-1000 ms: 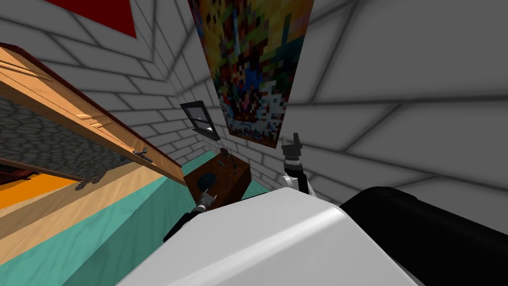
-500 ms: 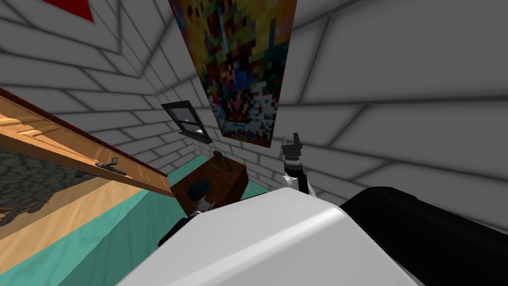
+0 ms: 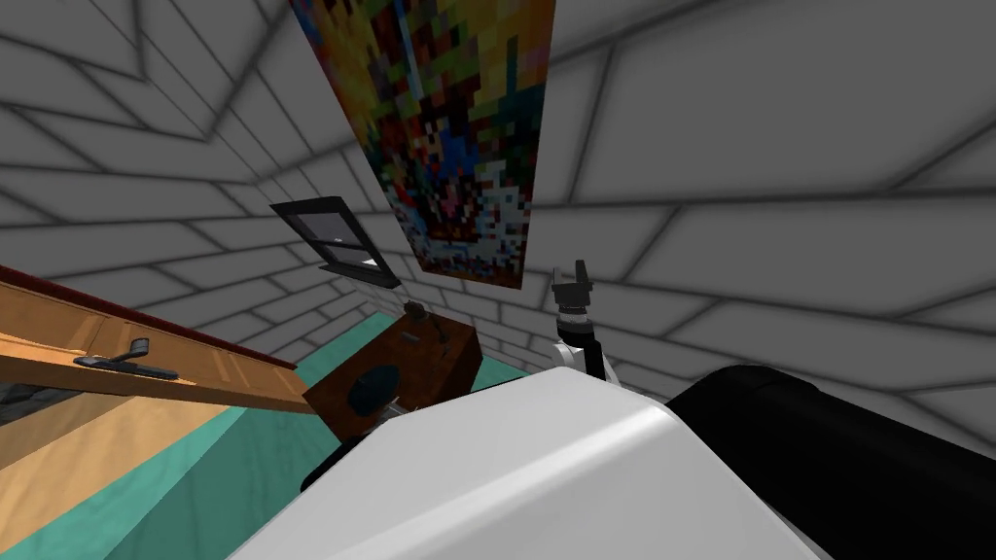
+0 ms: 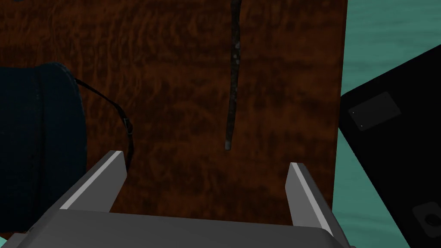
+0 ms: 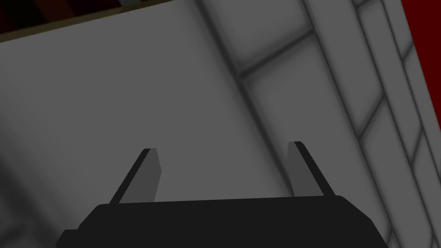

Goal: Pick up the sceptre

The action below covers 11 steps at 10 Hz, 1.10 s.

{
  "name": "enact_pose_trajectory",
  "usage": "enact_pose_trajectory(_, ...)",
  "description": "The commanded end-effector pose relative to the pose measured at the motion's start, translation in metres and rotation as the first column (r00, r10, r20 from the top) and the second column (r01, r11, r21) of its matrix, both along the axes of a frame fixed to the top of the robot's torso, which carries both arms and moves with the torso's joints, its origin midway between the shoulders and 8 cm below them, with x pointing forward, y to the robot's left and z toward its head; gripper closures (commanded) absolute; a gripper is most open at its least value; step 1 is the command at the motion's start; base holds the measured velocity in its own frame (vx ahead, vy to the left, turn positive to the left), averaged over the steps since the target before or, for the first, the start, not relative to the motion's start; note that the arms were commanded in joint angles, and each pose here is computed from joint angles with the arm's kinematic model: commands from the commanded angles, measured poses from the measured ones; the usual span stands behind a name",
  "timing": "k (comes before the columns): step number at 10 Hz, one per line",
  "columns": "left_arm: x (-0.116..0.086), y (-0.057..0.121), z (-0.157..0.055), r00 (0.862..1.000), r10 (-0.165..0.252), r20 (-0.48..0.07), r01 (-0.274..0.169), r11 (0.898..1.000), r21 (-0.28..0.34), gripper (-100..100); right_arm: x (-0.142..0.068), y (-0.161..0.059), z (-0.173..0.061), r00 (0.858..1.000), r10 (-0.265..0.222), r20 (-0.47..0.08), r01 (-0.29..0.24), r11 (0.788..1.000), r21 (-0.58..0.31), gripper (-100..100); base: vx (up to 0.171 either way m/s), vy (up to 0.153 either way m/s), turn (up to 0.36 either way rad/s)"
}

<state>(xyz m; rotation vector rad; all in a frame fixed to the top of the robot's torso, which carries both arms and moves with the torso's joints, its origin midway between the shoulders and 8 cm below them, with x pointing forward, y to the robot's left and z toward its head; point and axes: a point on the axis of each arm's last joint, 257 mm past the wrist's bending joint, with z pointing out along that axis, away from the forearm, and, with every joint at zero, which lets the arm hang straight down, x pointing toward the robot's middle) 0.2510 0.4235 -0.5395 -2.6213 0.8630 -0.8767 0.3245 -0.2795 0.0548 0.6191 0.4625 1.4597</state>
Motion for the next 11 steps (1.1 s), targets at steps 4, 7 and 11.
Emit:
enact_pose_trajectory(4,-0.044,0.023,-0.026,0.983,0.111,-0.145,-0.124,0.989,-0.079,-100,0.0,0.0,0.0,1.0,0.0,0.0,0.0,1.0,0.0,0,0.022,0.001,-0.235)
enact_pose_trajectory(7,-0.058,0.031,-0.033,0.973,0.128,-0.19,-0.145,0.986,-0.078,-100,0.0,0.0,0.0,1.0,0.0,0.0,0.0,1.0,0.0,0,0.033,0.005,-0.16)
enact_pose_trajectory(11,-0.086,0.044,-0.044,0.931,0.229,-0.284,-0.277,0.95,-0.141,-100,0.0,0.0,0.0,1.0,0.0,0.0,0.0,1.0,0.0,0,0.036,-0.004,-0.242)
